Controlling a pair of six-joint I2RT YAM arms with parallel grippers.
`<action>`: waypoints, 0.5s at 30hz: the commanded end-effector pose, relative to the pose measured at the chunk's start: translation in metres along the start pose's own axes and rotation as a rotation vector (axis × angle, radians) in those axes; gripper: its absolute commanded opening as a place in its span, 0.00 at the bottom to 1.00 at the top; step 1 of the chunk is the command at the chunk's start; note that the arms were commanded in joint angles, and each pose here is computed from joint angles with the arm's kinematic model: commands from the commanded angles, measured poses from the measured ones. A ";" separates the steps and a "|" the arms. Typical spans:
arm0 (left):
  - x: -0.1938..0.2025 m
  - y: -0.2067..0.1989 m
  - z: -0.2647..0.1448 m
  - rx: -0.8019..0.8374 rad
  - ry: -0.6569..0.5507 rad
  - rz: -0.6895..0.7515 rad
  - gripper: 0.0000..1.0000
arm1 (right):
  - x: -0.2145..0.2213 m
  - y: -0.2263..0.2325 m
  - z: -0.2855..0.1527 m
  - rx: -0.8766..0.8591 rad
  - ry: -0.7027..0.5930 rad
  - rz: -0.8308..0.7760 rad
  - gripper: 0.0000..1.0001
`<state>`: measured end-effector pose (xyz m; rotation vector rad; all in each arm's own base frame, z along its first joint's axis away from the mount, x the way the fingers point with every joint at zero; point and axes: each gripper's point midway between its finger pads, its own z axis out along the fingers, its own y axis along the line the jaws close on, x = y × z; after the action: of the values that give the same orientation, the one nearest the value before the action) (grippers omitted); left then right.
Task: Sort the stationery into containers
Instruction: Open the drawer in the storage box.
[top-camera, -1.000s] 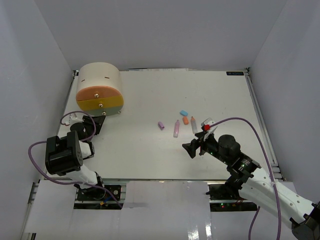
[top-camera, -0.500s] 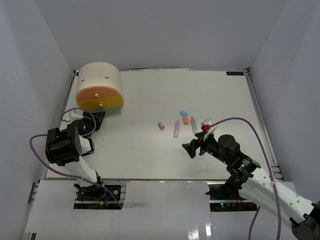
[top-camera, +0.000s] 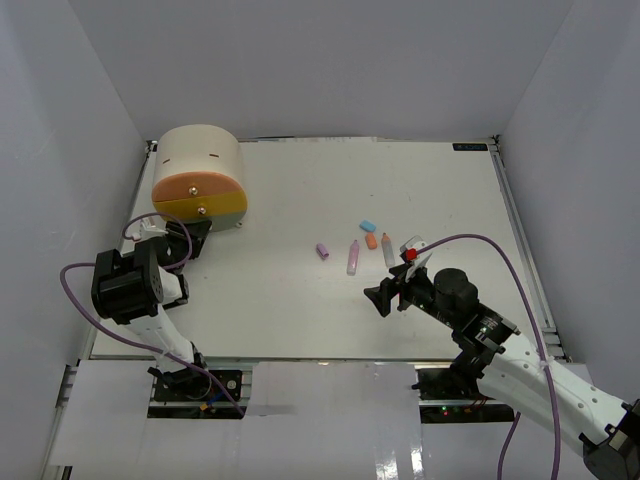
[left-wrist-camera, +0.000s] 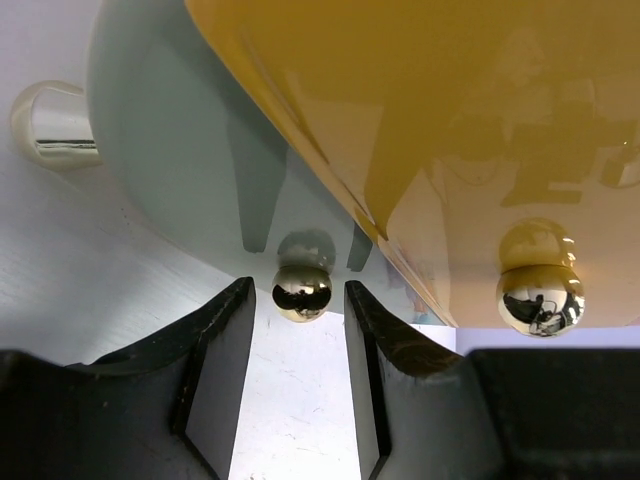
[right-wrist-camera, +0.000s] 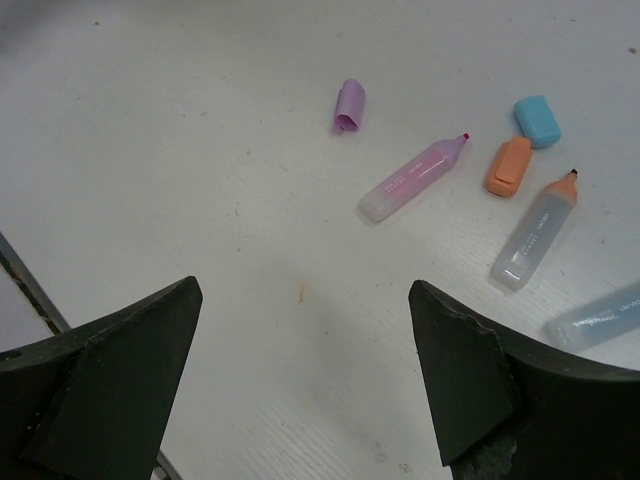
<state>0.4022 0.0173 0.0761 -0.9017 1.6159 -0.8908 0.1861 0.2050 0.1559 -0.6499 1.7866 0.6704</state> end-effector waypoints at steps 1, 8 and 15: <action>-0.008 -0.014 0.004 0.053 -0.014 0.022 0.50 | -0.012 0.003 0.002 -0.015 -0.047 -0.014 0.91; -0.009 -0.016 0.004 0.065 -0.017 0.021 0.44 | -0.012 0.003 0.002 -0.015 -0.047 -0.014 0.91; -0.009 -0.018 0.003 0.074 -0.017 0.028 0.33 | -0.012 0.003 0.002 -0.015 -0.047 -0.014 0.91</action>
<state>0.4032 0.0157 0.0771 -0.8975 1.6107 -0.9078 0.1861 0.2050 0.1557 -0.6501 1.7873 0.6702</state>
